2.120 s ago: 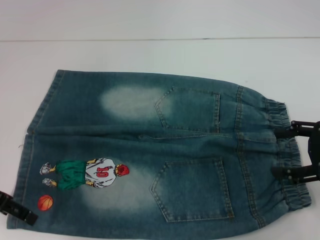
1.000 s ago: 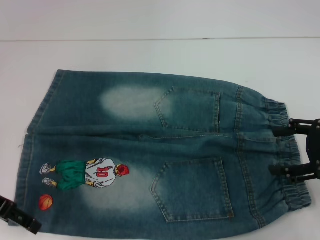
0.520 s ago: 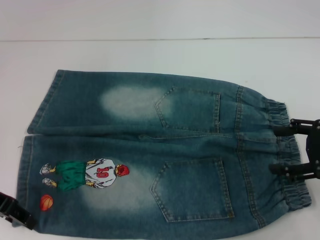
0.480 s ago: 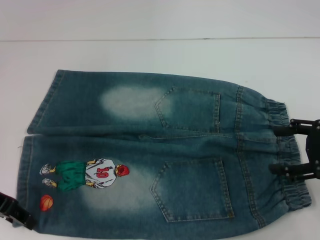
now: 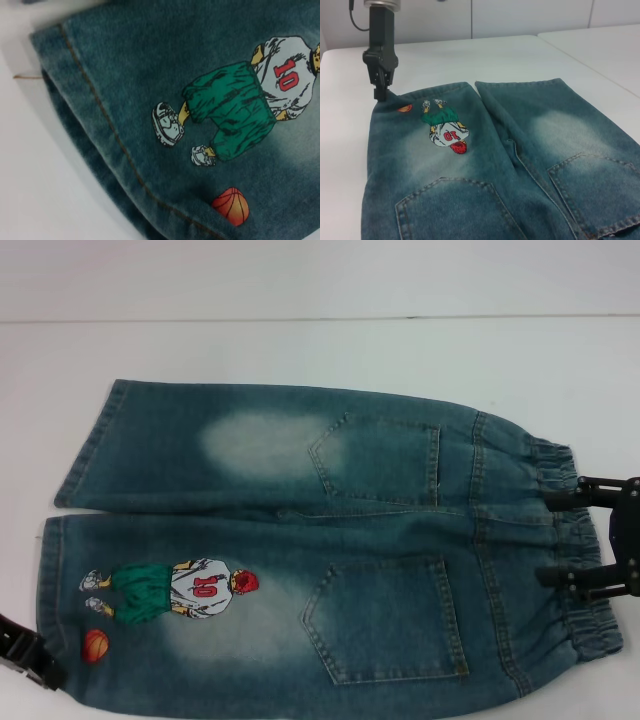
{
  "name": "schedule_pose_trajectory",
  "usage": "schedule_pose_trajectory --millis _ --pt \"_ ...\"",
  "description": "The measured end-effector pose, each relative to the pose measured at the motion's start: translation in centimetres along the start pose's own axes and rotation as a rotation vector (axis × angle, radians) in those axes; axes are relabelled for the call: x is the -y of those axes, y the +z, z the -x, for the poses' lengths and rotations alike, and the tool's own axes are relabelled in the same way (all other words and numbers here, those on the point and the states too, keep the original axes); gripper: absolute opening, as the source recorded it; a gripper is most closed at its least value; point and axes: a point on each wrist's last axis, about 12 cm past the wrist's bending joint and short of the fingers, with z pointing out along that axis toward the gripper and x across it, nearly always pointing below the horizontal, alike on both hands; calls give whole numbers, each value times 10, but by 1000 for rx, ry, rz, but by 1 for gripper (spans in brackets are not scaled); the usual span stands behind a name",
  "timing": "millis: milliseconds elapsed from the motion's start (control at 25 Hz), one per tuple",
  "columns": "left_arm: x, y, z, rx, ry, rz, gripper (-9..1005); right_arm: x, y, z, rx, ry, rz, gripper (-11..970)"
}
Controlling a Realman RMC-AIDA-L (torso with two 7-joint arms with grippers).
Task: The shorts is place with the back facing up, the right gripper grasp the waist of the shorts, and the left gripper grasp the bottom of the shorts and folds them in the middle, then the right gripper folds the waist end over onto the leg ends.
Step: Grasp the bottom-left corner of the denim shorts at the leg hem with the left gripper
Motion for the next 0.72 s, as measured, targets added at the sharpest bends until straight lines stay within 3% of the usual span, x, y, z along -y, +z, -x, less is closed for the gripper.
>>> schedule_pose_trajectory --millis 200,440,720 --pt "3 -1 5 2 11 0 187 1 -1 1 -3 31 -5 924" --pt "6 -3 9 -2 24 4 50 9 -26 8 -158 193 -46 924" --pt "8 -1 12 -23 52 26 50 12 -44 33 -436 355 4 919"
